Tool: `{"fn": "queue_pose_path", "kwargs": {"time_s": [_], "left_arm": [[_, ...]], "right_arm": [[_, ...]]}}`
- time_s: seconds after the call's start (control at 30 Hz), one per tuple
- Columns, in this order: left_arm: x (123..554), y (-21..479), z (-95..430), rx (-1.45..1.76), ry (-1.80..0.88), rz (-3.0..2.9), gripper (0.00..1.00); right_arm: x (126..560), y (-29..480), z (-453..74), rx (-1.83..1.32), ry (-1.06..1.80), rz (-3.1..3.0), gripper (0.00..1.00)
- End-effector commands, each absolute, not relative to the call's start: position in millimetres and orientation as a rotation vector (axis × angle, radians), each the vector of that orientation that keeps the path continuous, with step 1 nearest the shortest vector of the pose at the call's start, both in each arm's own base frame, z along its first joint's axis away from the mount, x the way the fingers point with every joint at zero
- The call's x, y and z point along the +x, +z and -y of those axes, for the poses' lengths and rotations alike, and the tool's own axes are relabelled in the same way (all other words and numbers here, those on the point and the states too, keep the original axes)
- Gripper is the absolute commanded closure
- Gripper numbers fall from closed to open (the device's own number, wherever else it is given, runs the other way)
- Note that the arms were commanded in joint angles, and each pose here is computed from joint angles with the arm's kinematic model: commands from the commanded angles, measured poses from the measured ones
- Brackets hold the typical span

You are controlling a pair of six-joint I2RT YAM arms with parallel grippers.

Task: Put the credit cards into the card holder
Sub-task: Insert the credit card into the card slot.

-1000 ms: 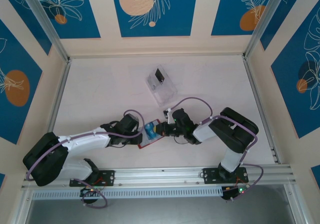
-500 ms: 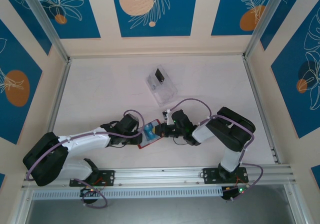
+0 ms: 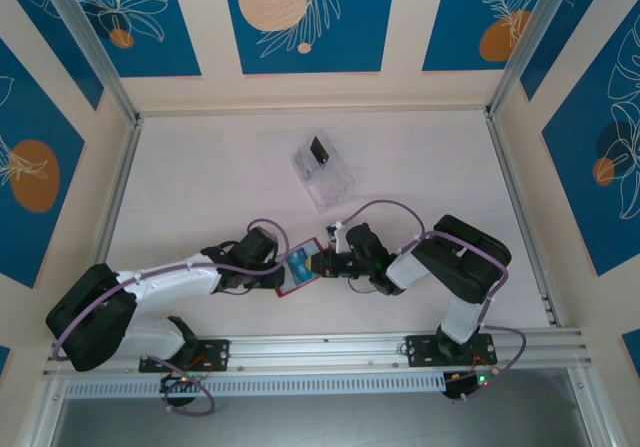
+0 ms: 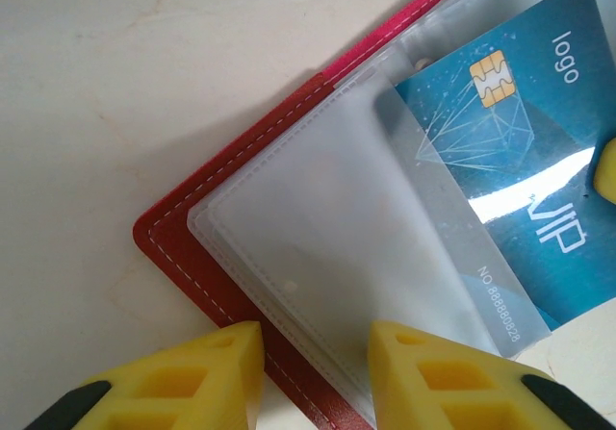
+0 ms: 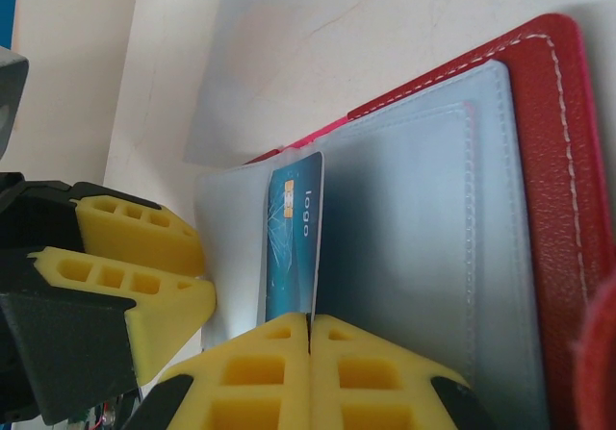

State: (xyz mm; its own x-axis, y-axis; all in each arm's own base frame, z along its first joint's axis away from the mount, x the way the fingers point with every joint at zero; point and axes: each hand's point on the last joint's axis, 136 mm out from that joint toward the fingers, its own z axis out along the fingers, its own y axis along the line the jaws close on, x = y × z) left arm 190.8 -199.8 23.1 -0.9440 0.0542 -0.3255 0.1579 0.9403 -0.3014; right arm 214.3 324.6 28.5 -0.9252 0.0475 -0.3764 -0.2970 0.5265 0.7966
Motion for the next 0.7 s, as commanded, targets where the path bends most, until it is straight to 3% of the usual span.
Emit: {"fn": "queue_pose_path", "kwargs": {"time_s": [0.0, 0.67], "left_arm": [[189.8, 22.2, 192.3, 0.129, -0.415, -2.802, 0.67], [190.2, 20.1, 193.6, 0.136, -0.417, -2.802, 0.67]], "right_arm": [[188.1, -9.8, -306.3, -0.194, 1.265, -2.614, 1.0], [189.2, -11.5, -322.9, -0.263, 1.301, -2.64, 1.0]]}}
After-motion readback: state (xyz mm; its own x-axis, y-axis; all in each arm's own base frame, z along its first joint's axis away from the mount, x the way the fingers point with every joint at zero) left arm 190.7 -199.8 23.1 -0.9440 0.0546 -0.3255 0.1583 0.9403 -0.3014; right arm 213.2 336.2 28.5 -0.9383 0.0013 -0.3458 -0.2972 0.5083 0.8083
